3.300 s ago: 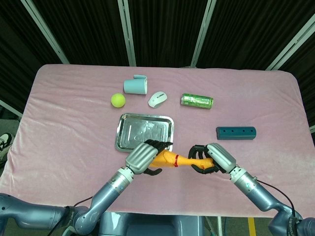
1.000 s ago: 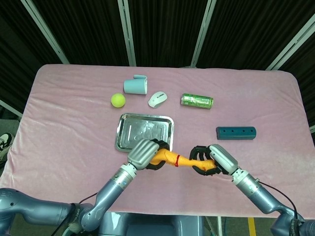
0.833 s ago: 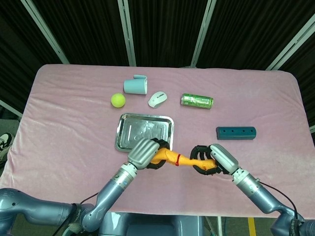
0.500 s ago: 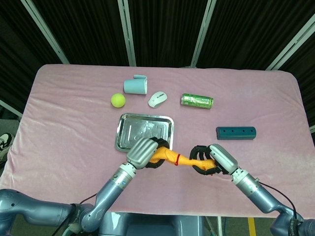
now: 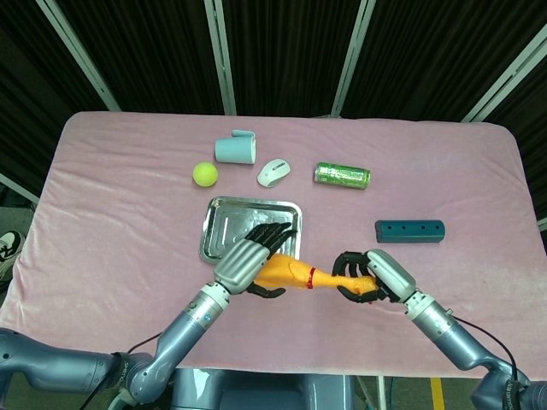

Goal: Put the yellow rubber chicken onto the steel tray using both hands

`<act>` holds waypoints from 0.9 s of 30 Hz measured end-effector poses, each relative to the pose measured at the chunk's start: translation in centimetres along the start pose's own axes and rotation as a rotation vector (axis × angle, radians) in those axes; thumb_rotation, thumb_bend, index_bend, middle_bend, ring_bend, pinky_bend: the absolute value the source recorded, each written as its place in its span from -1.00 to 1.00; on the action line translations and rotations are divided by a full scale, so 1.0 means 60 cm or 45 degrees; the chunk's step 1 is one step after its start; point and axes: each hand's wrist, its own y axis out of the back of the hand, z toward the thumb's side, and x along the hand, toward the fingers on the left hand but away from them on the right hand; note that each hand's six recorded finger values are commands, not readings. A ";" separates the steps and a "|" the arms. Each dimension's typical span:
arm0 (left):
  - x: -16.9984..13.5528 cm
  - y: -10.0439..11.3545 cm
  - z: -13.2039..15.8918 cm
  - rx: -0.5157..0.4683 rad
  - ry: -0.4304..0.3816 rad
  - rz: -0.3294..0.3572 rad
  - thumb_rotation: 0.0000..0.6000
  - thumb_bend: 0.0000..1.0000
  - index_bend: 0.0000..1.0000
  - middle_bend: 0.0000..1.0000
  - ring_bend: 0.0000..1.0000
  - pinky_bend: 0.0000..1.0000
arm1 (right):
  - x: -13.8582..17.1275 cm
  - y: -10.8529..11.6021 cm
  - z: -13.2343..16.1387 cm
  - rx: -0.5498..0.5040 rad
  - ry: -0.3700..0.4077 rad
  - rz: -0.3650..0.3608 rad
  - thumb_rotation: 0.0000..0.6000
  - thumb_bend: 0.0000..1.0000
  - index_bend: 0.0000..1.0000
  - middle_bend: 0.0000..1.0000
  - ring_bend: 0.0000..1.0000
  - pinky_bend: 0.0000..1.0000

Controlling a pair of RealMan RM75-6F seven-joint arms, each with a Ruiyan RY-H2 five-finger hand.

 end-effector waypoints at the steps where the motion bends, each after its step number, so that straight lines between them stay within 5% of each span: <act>1: -0.001 0.002 -0.001 -0.004 0.000 0.003 0.78 -0.70 -0.96 -1.00 -1.00 -0.88 | 0.000 0.001 -0.001 0.000 -0.001 -0.001 1.00 0.87 0.71 0.32 0.33 0.76; 14: -0.057 0.065 -0.029 0.053 0.008 0.095 0.81 -0.70 -0.96 -1.00 -1.00 -0.88 | -0.010 0.018 -0.014 -0.041 -0.024 -0.038 1.00 0.91 0.71 0.32 0.33 0.76; 27: -0.194 0.146 -0.125 0.097 0.174 0.231 0.82 -0.70 -0.91 -1.00 -1.00 -0.88 | -0.086 0.021 -0.017 -0.136 -0.041 -0.087 1.00 0.95 0.71 0.32 0.33 0.76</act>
